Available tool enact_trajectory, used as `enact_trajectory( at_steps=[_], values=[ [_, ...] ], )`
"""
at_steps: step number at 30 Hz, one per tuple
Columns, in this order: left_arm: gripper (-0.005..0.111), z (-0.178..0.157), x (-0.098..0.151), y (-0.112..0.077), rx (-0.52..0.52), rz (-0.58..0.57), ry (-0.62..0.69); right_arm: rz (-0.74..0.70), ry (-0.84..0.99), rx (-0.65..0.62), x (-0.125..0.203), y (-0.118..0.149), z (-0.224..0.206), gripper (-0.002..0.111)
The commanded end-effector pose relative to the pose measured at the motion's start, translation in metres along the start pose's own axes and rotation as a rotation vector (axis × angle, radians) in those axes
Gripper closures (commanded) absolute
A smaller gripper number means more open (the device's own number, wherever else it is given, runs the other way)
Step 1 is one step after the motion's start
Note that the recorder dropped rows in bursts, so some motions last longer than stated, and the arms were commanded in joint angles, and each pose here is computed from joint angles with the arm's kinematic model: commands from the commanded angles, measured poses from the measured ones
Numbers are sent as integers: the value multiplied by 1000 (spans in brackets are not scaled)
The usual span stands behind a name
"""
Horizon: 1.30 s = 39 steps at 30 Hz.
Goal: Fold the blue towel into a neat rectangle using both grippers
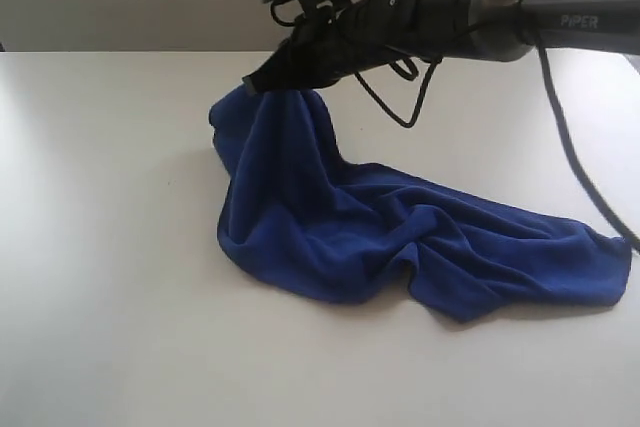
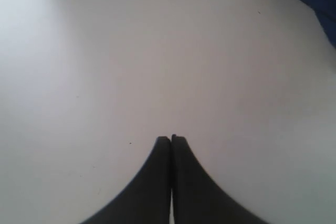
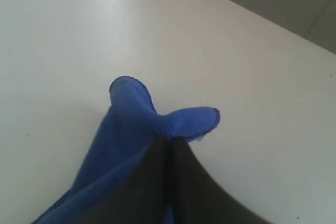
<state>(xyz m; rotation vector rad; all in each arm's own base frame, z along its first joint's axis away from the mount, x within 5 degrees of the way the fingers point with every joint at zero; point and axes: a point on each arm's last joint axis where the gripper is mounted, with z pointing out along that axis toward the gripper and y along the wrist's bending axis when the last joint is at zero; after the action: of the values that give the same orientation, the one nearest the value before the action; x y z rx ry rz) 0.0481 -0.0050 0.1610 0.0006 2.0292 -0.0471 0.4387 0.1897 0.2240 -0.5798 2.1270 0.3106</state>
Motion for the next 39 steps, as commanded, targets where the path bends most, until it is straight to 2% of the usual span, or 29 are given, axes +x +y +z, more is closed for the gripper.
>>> enact_trajectory(
  at_steps=[1,3,7,11,13,15,18,22,28,32,39],
  values=[
    [107,1,4,0,3,-8,23,151,-22,82,11,-31,11,106],
    [107,1,4,0,3,-8,23,208,-20,100,13,-42,10,100],
    [107,1,4,0,3,-8,23,267,6,111,18,-58,7,79],
    [107,1,4,0,3,-8,23,292,58,83,23,-57,5,58],
    [107,1,4,0,3,-8,23,293,72,59,19,-52,1,58],
    [107,1,4,0,3,-8,23,268,71,30,12,-40,-5,66],
    [107,1,4,0,3,-8,23,173,84,-45,-1,-11,-9,73],
    [107,1,4,0,3,-8,23,27,113,-153,-4,39,-2,72],
    [107,1,4,0,3,-8,23,-50,199,-240,21,88,34,69],
    [107,1,4,0,3,-8,23,-93,293,-262,46,100,58,67],
    [107,1,4,0,3,-8,23,-145,364,-182,61,93,70,67]
  ],
)
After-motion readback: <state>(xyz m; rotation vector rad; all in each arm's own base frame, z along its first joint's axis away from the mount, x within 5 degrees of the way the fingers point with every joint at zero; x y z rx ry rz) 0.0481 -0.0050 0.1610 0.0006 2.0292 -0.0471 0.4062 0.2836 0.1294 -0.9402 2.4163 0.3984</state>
